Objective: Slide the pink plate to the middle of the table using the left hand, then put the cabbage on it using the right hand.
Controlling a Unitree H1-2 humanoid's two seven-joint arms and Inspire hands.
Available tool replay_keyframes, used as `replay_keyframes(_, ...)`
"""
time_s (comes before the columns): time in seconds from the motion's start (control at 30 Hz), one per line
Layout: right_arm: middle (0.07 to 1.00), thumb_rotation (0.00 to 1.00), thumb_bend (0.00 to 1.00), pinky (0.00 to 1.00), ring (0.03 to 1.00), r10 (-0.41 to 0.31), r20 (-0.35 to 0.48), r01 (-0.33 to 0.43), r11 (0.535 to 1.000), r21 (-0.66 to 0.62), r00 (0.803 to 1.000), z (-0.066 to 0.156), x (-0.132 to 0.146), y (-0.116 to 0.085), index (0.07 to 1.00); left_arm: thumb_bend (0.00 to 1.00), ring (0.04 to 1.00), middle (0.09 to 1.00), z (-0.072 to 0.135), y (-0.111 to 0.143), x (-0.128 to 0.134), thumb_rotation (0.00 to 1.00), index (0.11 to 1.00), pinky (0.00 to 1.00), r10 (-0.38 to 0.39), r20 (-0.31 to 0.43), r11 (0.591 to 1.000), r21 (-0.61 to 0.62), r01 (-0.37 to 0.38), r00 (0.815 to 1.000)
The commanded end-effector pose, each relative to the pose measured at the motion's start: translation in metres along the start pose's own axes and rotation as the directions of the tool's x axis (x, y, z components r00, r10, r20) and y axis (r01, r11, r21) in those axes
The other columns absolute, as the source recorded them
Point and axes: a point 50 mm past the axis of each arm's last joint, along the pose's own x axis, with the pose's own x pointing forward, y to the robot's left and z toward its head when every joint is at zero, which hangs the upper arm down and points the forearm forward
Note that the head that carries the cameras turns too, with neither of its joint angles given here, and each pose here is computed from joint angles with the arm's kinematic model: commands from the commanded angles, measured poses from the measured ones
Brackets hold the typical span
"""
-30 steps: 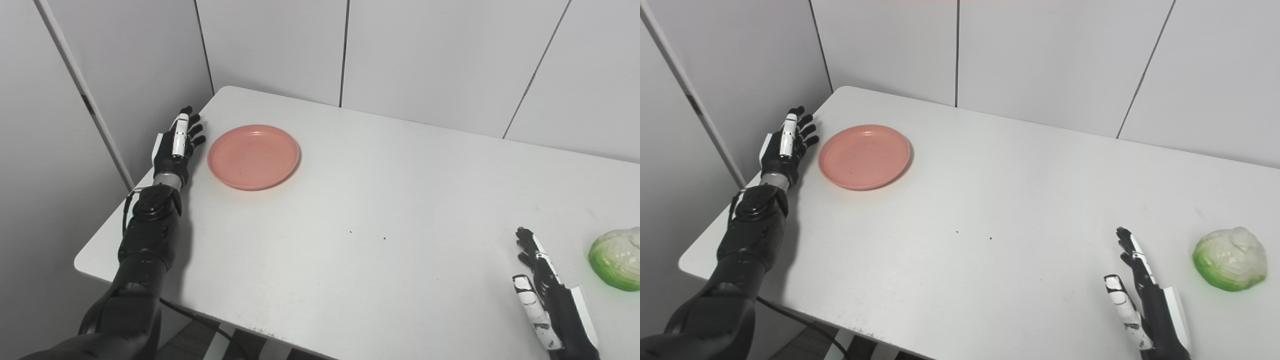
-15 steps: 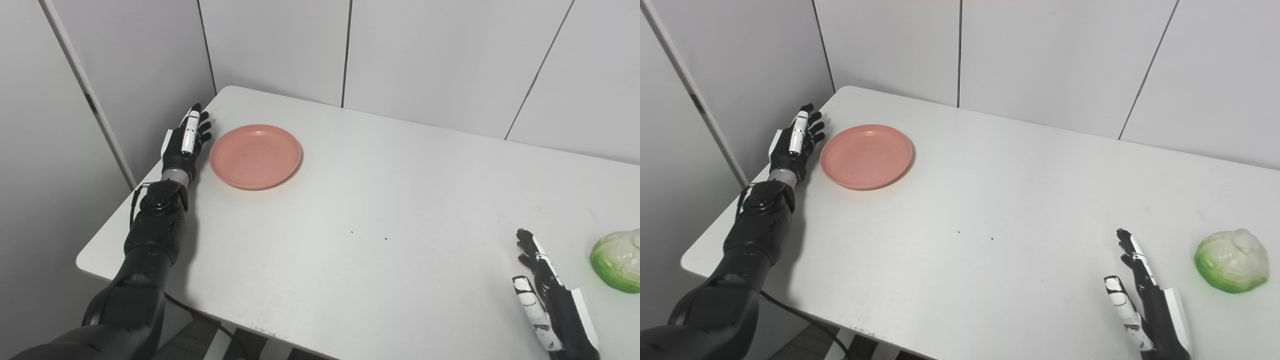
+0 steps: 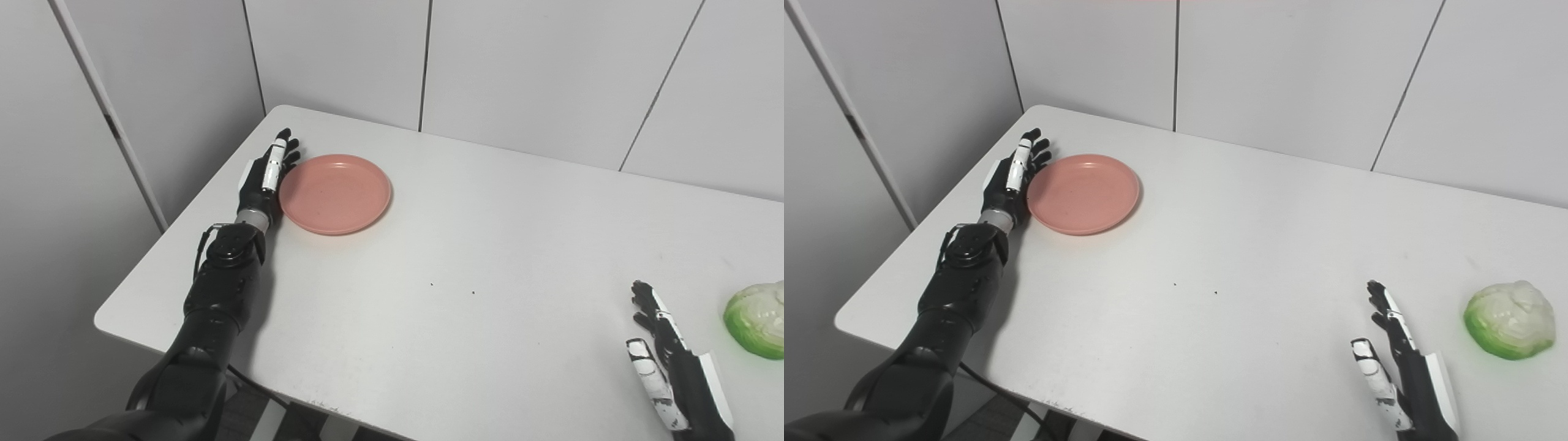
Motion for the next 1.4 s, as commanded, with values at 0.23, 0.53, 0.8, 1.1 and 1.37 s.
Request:
replay_keyframes(0.23,0.945,1.0,0.36,0.91,0.938,0.015,-0.055,-0.014,1.0,0.013,0.998,-0.006,-0.003,0.01,0.937,0.41,0.952,0.956,-0.01,-0.039,-0.009,1.0,0.94,0.95,-0.151,-0.067,0.988,-0.048,0.148,0.986)
replay_keyframes(0.53,0.938,1.0,0.34,0.9,0.93,0.005,-0.054,-0.004,1.0,0.021,0.999,-0.004,-0.002,0.013,0.929,0.41,0.955,0.958,-0.011,-0.066,-0.02,1.0,0.945,0.96,-0.235,-0.078,0.968,-0.11,0.225,0.969)
replay_keyframes(0.8,0.932,1.0,0.3,0.89,0.927,0.001,-0.042,0.0,1.0,0.018,0.999,-0.004,-0.001,0.015,0.925,0.4,0.952,0.958,-0.011,-0.093,-0.03,1.0,0.953,0.95,-0.316,-0.084,0.941,-0.152,0.301,0.945)
replay_keyframes(1.1,0.927,1.0,0.35,0.88,0.922,0.003,-0.052,-0.002,1.0,0.007,0.999,-0.001,0.001,0.02,0.919,0.42,0.953,0.961,-0.011,-0.127,-0.046,1.0,0.953,0.95,-0.413,-0.084,0.904,-0.153,0.398,0.907)
replay_keyframes(1.37,0.926,1.0,0.34,0.88,0.92,0.006,-0.052,-0.006,1.0,-0.004,0.999,0.002,0.004,0.024,0.92,0.42,0.935,0.946,-0.009,-0.154,-0.065,1.0,0.934,0.94,-0.477,-0.102,0.875,-0.147,0.461,0.873)
